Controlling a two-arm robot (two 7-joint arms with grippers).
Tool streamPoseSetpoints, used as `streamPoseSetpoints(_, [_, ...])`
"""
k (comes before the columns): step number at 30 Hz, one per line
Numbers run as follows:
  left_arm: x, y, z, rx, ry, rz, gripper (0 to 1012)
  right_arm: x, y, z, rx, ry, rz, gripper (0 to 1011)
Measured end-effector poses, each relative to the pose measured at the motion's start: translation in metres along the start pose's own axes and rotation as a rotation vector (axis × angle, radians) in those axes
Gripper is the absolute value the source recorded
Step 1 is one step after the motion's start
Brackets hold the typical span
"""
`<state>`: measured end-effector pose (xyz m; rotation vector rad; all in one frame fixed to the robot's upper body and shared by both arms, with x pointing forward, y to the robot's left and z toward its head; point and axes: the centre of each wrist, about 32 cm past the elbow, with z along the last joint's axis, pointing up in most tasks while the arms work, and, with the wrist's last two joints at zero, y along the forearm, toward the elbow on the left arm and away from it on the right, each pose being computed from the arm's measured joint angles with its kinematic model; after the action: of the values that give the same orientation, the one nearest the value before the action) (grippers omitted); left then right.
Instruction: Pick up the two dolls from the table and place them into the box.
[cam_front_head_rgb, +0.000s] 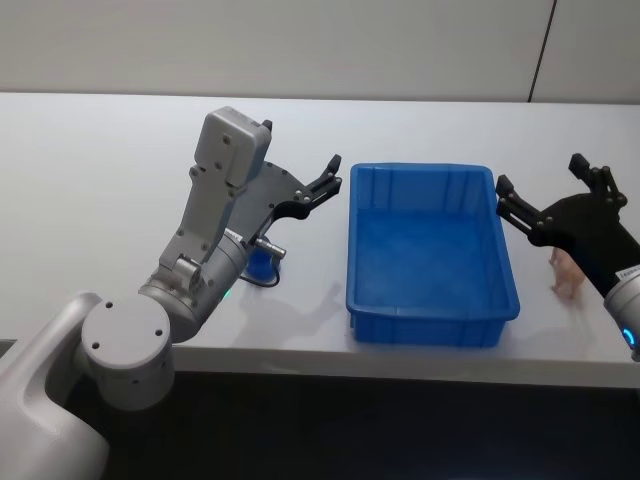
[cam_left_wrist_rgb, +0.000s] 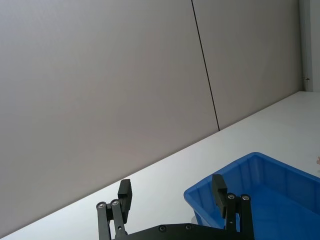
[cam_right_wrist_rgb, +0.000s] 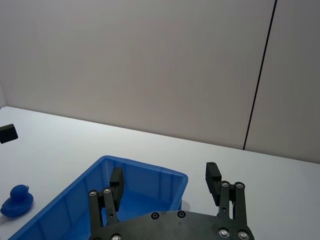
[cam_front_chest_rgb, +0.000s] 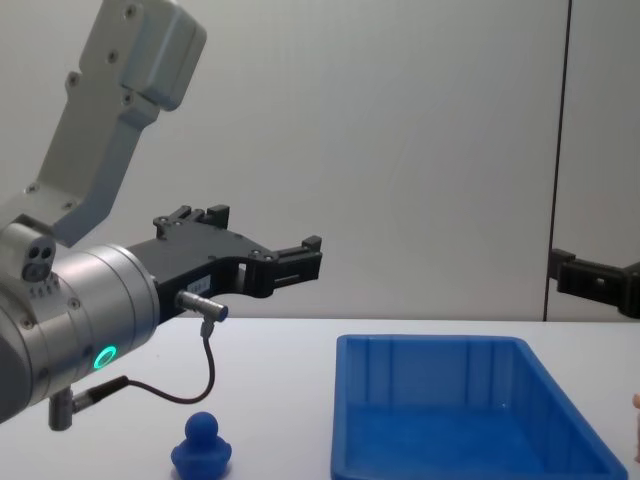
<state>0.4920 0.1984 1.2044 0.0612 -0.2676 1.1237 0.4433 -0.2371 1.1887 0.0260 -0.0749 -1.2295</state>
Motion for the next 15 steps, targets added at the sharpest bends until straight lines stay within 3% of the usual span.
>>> streamPoseSetpoints(15, [0.0,0.0,0.0,0.0,0.0,0.0,1001,0.011,-0.003,0.0,0.028,-0.002,-0.001,1003])
